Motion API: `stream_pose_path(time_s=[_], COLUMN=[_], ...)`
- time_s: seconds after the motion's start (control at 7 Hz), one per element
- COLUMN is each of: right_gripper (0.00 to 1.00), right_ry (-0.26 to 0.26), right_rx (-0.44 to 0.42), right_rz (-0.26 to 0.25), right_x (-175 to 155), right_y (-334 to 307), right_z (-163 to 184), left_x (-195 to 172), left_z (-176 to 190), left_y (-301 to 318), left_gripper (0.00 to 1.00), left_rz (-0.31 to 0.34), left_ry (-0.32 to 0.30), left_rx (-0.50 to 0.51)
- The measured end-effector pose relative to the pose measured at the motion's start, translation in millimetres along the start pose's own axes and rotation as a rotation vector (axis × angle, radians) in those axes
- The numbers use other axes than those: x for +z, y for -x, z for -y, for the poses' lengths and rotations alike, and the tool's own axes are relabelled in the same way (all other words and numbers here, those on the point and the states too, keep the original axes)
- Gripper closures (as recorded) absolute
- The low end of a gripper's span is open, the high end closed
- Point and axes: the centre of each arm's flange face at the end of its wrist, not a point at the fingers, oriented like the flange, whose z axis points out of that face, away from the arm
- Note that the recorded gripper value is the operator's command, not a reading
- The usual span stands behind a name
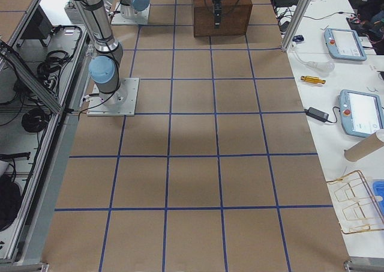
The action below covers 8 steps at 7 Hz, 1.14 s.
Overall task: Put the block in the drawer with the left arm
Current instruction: 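Release the handle and move the left gripper toward the yellow cube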
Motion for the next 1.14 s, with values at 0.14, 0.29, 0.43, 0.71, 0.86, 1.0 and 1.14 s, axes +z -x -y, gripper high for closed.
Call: stream_pose_path(time_s=[0.14, 0.29, 0.43, 0.71, 0.86, 1.0, 1.14], right_gripper=[0.0, 0.0, 0.0, 0.0, 0.0, 0.0, 0.0], right_ry=[0.001, 0.001, 0.001, 0.001, 0.001, 0.0, 0.0], right_rx=[0.0, 0.0, 0.0, 0.0, 0.0, 0.0, 0.001], right_rz=[0.0, 0.0, 0.0, 0.0, 0.0, 0.0, 0.0], right_x=[0.3, 0.6, 0.5, 0.5, 0.4, 0.2, 0.2], right_y=[0.0, 0.0, -0.1, 0.0, -0.2, -0.3, -0.4], right_z=[0.2, 0.4, 0.3, 0.3, 0.3, 0.2, 0.2], left_x=[0.1, -0.6, -1.9, -2.6, -4.6, -10.5, -20.8], left_z=[0.1, 0.0, -0.4, -0.4, -0.4, -1.9, -4.5], left_y=[0.2, 0.2, -0.5, -2.5, -4.4, -9.1, -15.4], left_gripper=[0.0, 0.0, 0.0, 0.0, 0.0, 0.0, 0.0], left_rz=[-0.001, -0.003, -0.007, -0.017, -0.026, -0.035, -0.045], left_ry=[0.0, -0.001, -0.003, -0.006, -0.014, -0.02, -0.02], left_rx=[0.0, -0.003, -0.007, -0.012, -0.013, -0.014, -0.017])
